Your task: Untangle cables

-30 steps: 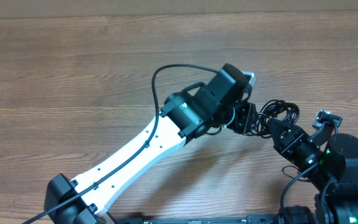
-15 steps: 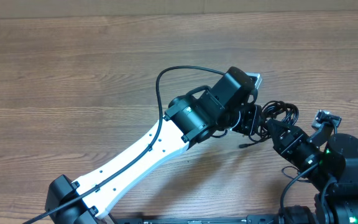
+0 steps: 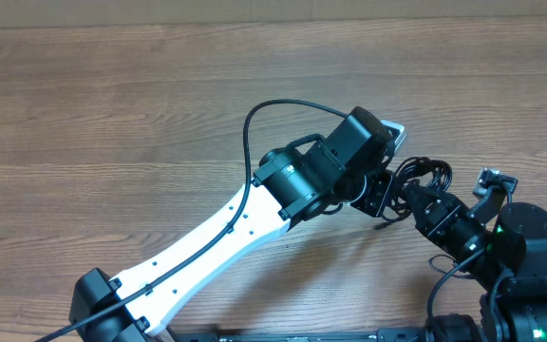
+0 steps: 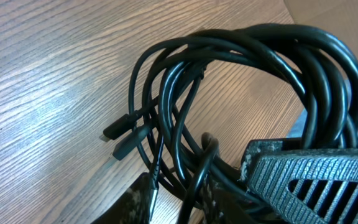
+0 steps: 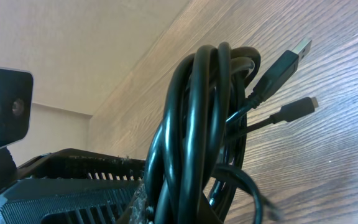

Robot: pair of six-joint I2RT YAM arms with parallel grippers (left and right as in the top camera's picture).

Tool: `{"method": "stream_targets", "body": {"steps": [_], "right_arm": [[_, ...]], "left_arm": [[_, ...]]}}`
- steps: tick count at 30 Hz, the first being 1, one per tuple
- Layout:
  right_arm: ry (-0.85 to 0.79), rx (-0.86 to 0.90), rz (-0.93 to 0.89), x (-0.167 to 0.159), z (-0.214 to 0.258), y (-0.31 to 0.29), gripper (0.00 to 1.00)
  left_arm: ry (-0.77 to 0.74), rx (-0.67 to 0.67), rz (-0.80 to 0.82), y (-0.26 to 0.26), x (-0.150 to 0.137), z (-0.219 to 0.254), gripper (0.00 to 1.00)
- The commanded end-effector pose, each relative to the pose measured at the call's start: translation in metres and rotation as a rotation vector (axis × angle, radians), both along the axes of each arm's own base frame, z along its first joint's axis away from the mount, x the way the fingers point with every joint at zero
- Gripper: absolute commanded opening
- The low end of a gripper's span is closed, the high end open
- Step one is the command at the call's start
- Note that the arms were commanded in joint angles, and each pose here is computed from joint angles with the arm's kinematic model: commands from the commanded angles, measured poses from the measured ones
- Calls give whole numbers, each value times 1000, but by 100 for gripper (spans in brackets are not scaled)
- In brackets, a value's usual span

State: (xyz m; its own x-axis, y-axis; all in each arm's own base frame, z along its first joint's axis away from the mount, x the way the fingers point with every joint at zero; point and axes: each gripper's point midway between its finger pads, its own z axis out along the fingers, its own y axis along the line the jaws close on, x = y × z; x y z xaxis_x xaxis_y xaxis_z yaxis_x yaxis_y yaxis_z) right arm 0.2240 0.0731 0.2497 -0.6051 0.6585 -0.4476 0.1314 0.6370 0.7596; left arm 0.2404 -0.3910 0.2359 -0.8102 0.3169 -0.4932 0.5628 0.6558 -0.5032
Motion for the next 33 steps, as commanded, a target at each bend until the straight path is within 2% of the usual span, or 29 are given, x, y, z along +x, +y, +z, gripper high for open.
{"method": "stream_targets", "body": {"steps": [1,7,12,19,24,29,33], "right_arm": [[-61,5,21,1,14,3,4],[-61,6,24,1,14,4,4],[-61,7,25,1,15,4,4],[-61,6,24,1,14,4,4],[-69,-22,24,1,13,2,4],[-55,-33,6,1,10,-2,4],[-55,-36,0,1,10,-3,4]], "left_arm": [[-27,48,-49,2,-6,-7,24],[-48,57,-76,-1,-10,-8,21],[-69,56,-61,-1,-5,-6,4],[-81,55,-45,-1,-1,-5,4],[-79,54,142,10,18,3,4],[-96,-16,380,32,35,37,4],[-142,-96,422,38,37,67,4]]}}
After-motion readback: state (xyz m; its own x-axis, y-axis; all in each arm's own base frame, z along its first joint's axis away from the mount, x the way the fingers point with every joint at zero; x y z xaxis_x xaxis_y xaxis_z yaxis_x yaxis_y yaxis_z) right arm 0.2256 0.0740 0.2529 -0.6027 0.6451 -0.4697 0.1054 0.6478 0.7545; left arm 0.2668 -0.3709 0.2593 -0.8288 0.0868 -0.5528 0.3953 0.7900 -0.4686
